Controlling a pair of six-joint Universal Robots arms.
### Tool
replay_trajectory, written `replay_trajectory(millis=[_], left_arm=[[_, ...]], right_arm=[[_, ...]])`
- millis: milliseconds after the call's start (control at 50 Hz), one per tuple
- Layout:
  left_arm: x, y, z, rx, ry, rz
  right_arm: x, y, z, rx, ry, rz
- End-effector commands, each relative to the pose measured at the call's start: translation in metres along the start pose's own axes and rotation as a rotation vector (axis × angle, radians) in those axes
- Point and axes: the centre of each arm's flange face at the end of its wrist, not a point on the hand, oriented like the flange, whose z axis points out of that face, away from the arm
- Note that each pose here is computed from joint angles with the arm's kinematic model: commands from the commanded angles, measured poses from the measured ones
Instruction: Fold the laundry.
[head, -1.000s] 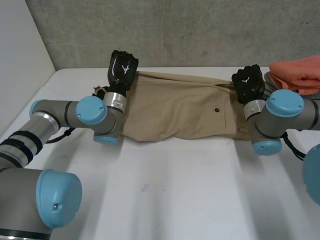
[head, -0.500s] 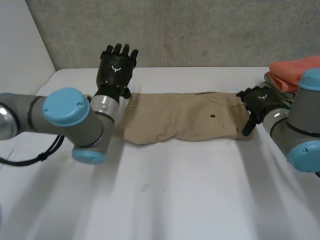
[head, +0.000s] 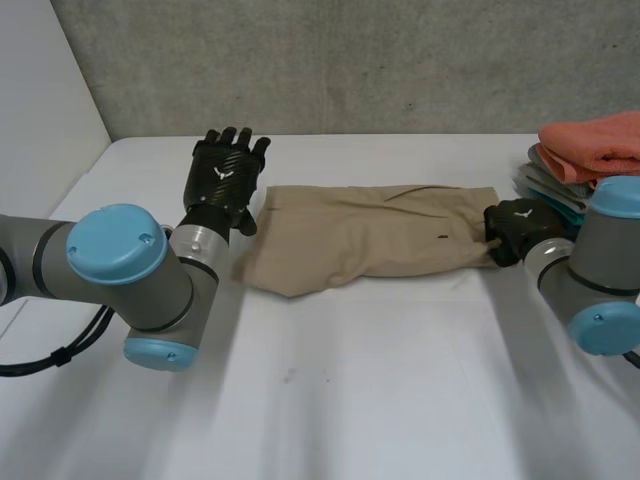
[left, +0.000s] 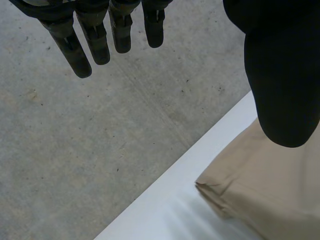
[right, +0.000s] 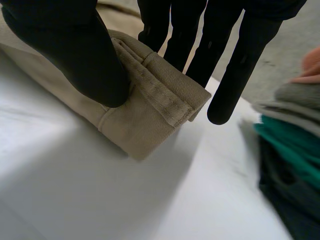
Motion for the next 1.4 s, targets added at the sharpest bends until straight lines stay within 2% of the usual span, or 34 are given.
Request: replay_trajectory(millis=[20, 140, 200, 260, 400, 460, 480, 580, 620, 680, 760, 820, 840, 860, 920, 940, 1000, 1040, 1100, 1200, 1280, 1400], left_arm=[[-0.005, -0.010, -0.004, 0.013, -0.010, -0.003], [-0.013, -0.023, -0.015, 0.023, -0.020, -0.015], [-0.016, -0.026, -0.019, 0.027, -0.025, -0.024], [-0.020, -0.029, -0.022, 0.028, -0.031, -0.043], [-0.022, -0.036, -0.030, 0.034, -0.028, -0.074], [-0.024, -0.037, -0.033, 0.033, -0.031, -0.074], [-0.024, -0.038, -0.033, 0.034, -0.031, -0.074], [-0.026, -0.037, -0.034, 0.029, -0.036, -0.073], [-0.027, -0.036, -0.034, 0.027, -0.037, -0.073], [-0.027, -0.037, -0.033, 0.033, -0.039, -0.073], [-0.031, -0.044, -0.027, 0.057, -0.051, -0.073], [-0.033, -0.055, -0.017, 0.088, -0.055, -0.077], [-0.033, -0.059, -0.015, 0.089, -0.053, -0.077], [-0.033, -0.061, -0.013, 0.088, -0.049, -0.077], [-0.031, -0.067, -0.003, 0.071, -0.030, -0.108], [-0.031, -0.066, 0.000, 0.059, -0.026, -0.125], [-0.019, -0.064, 0.011, 0.023, 0.014, -0.204], [-0.002, -0.065, 0.016, -0.010, 0.069, -0.255], [0.022, -0.061, 0.022, -0.059, 0.158, -0.299], [0.056, -0.043, 0.024, -0.147, 0.265, -0.317], [0.079, -0.019, 0.020, -0.231, 0.305, -0.310], [0.089, 0.018, 0.011, -0.358, 0.300, -0.284]], right_arm=[[0.019, -0.009, -0.020, -0.029, 0.042, -0.100], [0.052, -0.006, -0.035, -0.131, 0.118, -0.462], [0.057, -0.011, -0.033, -0.132, 0.155, -0.592], [0.049, -0.022, -0.030, -0.071, 0.159, -0.622], [-0.061, -0.084, -0.039, 0.382, 0.011, -0.703], [-0.097, -0.094, -0.048, 0.518, -0.062, -0.726], [-0.122, -0.092, -0.055, 0.579, -0.134, -0.738], [-0.197, -0.054, -0.076, 0.643, -0.412, -0.753], [-0.215, -0.041, -0.082, 0.641, -0.482, -0.753], [-0.219, -0.040, -0.084, 0.634, -0.488, -0.748], [-0.211, -0.058, -0.086, 0.635, -0.435, -0.710], [-0.195, -0.074, -0.087, 0.601, -0.384, -0.590], [-0.189, -0.080, -0.086, 0.590, -0.371, -0.541], [-0.174, -0.092, -0.086, 0.573, -0.350, -0.419], [-0.158, -0.106, -0.092, 0.547, -0.352, -0.247], [-0.149, -0.115, -0.096, 0.525, -0.362, -0.139], [-0.116, -0.122, -0.093, 0.445, -0.344, 0.036], [-0.097, -0.118, -0.085, 0.385, -0.321, 0.095], [-0.075, -0.113, -0.074, 0.294, -0.291, 0.144], [-0.071, -0.092, -0.050, 0.156, -0.293, 0.160], [-0.066, -0.069, -0.028, 0.051, -0.294, 0.176], [-0.067, -0.034, -0.003, -0.039, -0.305, 0.162]])
